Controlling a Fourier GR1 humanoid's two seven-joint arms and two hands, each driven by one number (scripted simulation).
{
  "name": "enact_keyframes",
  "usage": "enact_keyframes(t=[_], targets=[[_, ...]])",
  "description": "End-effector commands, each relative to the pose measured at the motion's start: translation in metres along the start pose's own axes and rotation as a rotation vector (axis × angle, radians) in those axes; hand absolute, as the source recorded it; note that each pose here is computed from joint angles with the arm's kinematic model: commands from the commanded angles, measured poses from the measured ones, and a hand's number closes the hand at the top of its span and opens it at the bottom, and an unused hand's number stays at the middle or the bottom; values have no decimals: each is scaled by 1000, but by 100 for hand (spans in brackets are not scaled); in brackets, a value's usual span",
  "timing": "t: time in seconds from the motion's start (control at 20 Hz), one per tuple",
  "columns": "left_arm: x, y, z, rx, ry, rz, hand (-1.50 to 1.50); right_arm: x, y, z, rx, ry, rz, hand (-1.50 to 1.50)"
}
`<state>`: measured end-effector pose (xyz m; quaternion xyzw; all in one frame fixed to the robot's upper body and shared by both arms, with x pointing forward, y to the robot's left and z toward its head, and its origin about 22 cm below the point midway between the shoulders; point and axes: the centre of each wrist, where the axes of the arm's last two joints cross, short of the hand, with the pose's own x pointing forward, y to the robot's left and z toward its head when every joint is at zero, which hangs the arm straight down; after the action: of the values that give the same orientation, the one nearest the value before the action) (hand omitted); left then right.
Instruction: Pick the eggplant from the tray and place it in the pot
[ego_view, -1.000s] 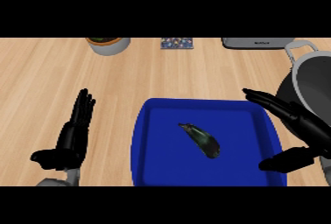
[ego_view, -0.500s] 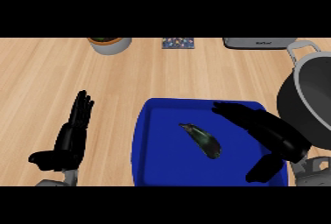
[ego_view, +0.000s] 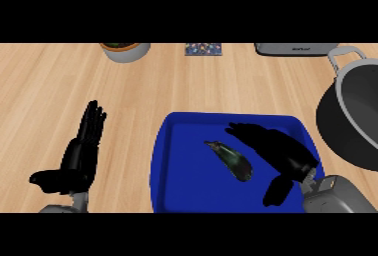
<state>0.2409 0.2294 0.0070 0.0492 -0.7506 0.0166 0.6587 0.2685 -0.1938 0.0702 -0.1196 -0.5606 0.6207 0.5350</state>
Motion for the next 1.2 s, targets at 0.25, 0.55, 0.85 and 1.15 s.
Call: enact_keyframes(t=[0.25, 0.55, 0.85, 1.15], targets=[[1, -5, 5, -13, 1, 5, 0, -6, 25, -19, 61, 26, -2, -150], [-2, 4, -1, -8, -14, 4, 0, -10, 40, -48, 58, 24, 29, -150], [7, -20, 14, 0, 3, 7, 0, 0, 42, -54, 38, 34, 13, -150], [-9, -5, 4, -1, -22, -1, 0, -12, 43, -50, -70, -33, 84, 150]])
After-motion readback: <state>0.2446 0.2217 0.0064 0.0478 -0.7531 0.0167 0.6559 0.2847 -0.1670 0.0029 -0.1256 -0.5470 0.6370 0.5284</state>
